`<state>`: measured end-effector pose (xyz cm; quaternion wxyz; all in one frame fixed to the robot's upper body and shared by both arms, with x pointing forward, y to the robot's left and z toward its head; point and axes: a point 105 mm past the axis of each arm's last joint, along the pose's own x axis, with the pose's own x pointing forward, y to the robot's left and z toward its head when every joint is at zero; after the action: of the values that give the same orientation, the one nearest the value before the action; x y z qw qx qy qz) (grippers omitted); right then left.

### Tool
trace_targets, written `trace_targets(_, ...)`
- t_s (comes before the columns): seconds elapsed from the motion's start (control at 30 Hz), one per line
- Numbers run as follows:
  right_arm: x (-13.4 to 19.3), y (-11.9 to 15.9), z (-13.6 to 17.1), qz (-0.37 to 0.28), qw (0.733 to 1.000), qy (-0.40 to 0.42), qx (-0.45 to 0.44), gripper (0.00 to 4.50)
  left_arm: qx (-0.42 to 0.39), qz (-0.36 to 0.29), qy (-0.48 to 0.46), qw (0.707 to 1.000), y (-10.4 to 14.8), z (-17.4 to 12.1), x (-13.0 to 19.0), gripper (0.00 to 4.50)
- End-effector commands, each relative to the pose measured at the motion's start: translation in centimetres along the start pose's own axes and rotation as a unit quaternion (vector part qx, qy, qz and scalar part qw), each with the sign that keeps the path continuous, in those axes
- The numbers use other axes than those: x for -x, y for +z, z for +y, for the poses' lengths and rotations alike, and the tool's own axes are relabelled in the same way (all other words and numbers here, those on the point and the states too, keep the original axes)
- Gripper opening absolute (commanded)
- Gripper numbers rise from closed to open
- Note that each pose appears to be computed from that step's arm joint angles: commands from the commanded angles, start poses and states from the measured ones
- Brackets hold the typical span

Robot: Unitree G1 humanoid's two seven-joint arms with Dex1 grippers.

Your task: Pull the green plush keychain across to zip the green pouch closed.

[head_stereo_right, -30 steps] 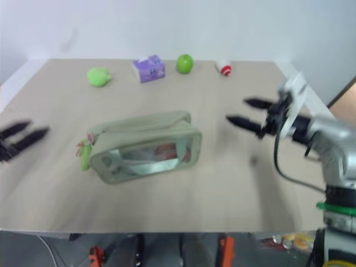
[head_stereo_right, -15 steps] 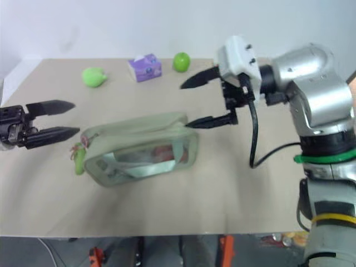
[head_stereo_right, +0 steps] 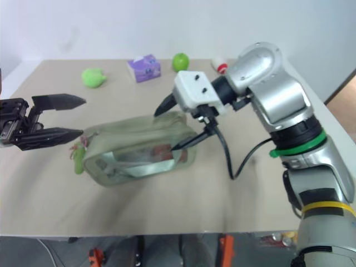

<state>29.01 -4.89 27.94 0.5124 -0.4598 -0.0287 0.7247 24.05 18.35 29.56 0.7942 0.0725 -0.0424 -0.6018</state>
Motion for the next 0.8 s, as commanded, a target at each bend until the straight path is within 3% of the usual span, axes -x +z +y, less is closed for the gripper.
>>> trace_targets(0.03, -0.4, 0.4, 0.0, 0.021, 0.999, 0.020, 0.029, 4.45, -0.017, -0.007, 0.000, 1.000, 0.8, -0.1, 0.1, 4.45)
trace_targets(0.23, -1.5, -0.6, 0.3, 0.037, 0.998, 0.037, 0.028, 4.45, -0.013, -0.012, 0.008, 1.000, 0.5, 0.2, 0.1, 4.45)
trace_targets(0.4, -2.1, -1.6, 0.0, 0.052, 0.998, 0.029, 0.012, 3.28, -0.007, -0.015, 0.018, 1.000, 0.0, 0.3, 0.2, 4.50)
trace_targets(0.7, -1.9, -3.3, -1.0, 0.085, 0.995, -0.011, -0.051, 0.07, -0.001, -0.020, 0.026, 0.999, -0.6, 0.5, 0.1, 4.50)
trace_targets(0.8, -1.1, -3.6, -1.3, 0.095, 0.993, -0.029, -0.067, 0.02, 0.002, -0.023, 0.026, 0.999, -0.8, 0.5, 0.1, 4.50)
